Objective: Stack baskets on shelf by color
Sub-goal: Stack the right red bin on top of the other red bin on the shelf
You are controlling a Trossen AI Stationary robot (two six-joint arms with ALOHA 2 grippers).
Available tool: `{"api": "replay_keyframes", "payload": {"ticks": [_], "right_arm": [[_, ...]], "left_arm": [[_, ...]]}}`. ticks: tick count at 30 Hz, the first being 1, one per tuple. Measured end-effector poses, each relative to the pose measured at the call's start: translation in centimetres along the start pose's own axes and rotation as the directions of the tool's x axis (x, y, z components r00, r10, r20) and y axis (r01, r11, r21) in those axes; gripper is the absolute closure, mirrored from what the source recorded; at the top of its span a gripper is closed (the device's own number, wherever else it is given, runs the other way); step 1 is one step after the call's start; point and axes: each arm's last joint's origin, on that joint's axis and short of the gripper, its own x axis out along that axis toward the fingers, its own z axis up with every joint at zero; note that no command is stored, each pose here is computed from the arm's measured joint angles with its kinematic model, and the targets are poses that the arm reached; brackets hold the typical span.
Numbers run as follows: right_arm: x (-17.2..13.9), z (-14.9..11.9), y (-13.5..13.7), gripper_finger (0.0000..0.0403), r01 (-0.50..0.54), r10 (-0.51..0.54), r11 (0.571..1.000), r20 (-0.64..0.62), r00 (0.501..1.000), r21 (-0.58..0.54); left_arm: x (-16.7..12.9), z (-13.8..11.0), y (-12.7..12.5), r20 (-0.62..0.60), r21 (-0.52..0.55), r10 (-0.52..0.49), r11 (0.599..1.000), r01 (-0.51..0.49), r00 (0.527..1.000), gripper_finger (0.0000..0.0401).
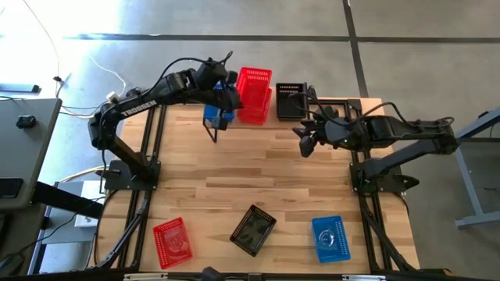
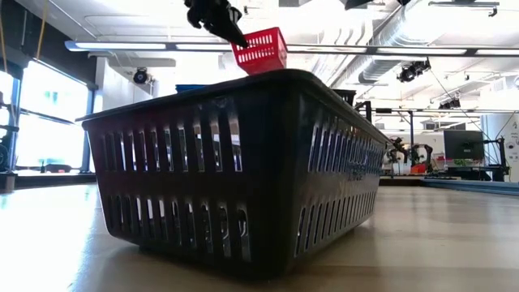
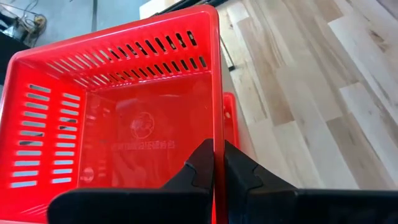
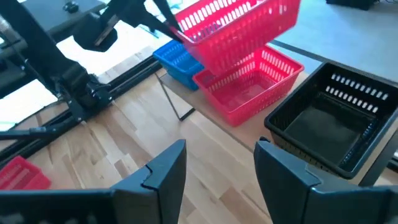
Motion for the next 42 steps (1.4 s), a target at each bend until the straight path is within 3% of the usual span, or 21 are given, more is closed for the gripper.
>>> {"api": "replay_keyframes", "payload": {"ticks": [7, 15, 31, 42], "right_arm": [[0.4, 0.3, -0.6, 0.0231, 0.028, -0.029, 0.995, 0.006, 1.0, 0.092], [0.6, 0.5, -0.9, 0.0231, 0.044, -0.046, 0.987, 0.01, 0.999, 0.155], [0.7, 0.5, -0.9, 0.0231, 0.045, -0.048, 0.979, 0.009, 0.999, 0.198], [0.7, 0.5, -0.9, 0.0231, 0.045, -0.048, 0.979, 0.009, 0.999, 0.198]], "left_arm": [[0.1, -0.3, 0.3, -0.007, 0.006, 0.0, 1.0, 0.0, 1.0, 0.0401], [2.4, -1.6, 0.6, -0.09, -0.024, -0.051, 0.999, 0.049, 0.995, 0.0401], [5.4, -2.4, 0.8, -0.133, -0.079, -0.086, 0.994, 0.076, 0.987, 0.0401], [5.6, -2.3, 1.0, -0.123, -0.151, -0.062, 0.988, 0.043, 0.99, 0.0387]]}}
